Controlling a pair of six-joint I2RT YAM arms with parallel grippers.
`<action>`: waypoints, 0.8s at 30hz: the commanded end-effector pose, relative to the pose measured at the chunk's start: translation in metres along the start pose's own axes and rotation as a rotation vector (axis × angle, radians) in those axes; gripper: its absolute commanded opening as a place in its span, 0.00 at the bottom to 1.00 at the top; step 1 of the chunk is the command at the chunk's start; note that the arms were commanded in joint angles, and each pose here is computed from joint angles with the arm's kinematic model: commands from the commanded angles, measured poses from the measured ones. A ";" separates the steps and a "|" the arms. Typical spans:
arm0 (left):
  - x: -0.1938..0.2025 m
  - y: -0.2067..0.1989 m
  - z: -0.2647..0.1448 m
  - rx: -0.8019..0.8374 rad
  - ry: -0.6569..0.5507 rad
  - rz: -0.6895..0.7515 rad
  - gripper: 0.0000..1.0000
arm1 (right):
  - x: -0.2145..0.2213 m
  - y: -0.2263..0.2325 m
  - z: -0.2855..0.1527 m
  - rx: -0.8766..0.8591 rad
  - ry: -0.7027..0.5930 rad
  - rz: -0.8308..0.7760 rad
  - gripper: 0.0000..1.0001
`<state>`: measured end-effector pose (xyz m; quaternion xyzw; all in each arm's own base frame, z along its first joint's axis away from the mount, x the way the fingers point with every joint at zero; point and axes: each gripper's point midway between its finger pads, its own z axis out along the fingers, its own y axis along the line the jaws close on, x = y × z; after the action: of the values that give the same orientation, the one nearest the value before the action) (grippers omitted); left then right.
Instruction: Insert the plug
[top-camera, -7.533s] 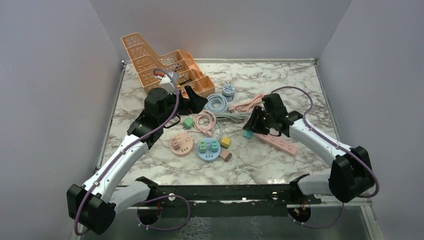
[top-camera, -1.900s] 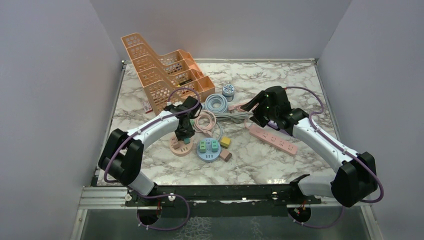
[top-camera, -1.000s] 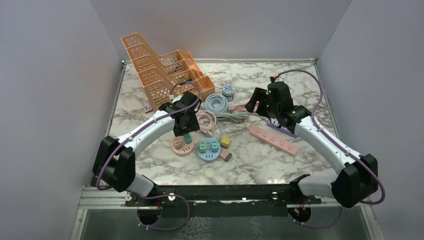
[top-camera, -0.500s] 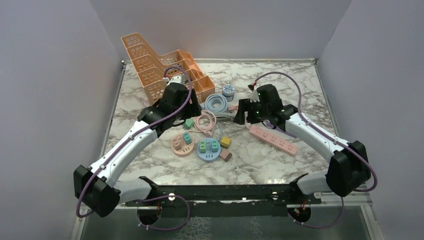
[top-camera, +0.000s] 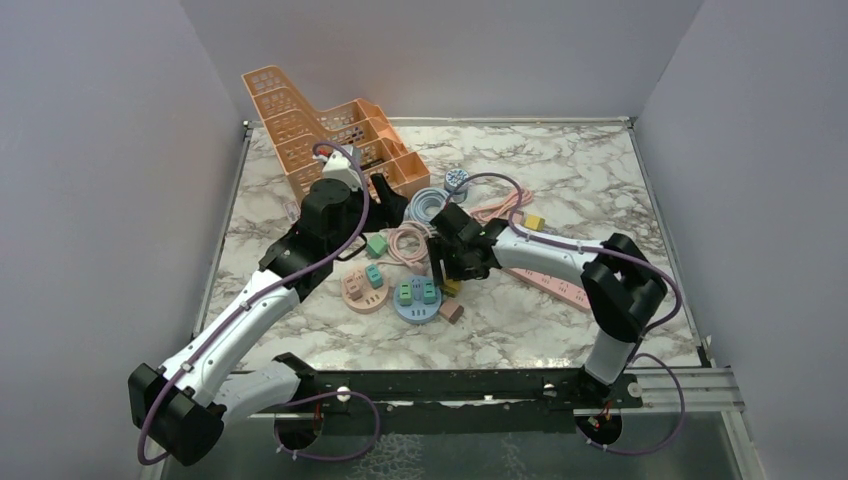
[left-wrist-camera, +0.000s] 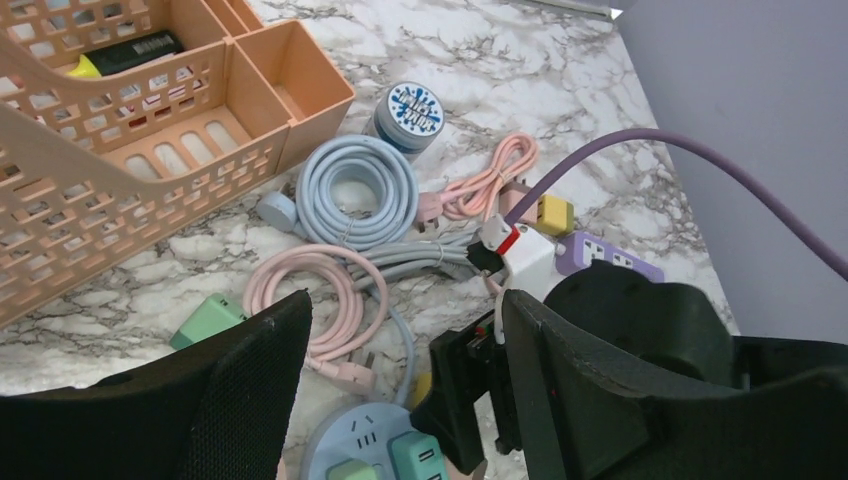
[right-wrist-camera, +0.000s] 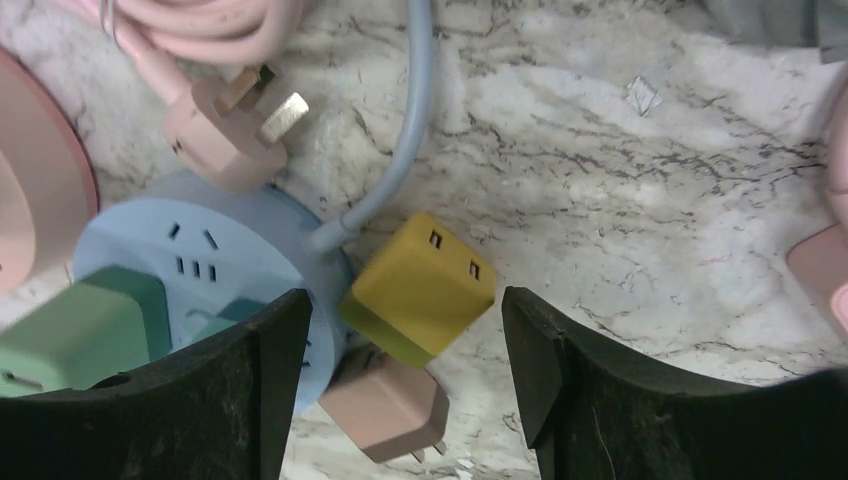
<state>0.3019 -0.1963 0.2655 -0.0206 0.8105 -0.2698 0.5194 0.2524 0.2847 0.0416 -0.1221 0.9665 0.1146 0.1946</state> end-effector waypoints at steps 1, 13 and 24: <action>-0.018 -0.016 -0.001 0.076 -0.076 0.027 0.72 | -0.011 -0.011 0.004 0.191 -0.053 0.098 0.71; -0.003 -0.028 -0.006 0.099 -0.067 0.115 0.73 | 0.008 -0.037 0.000 0.378 -0.037 0.165 0.65; 0.001 -0.024 -0.003 0.062 -0.070 0.116 0.76 | 0.025 -0.014 0.019 0.235 0.041 0.168 0.64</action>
<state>0.2909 -0.2180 0.2670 0.0378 0.7930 -0.2719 0.5439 0.2473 0.2644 0.0190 -0.0190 0.9817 -0.0030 0.1894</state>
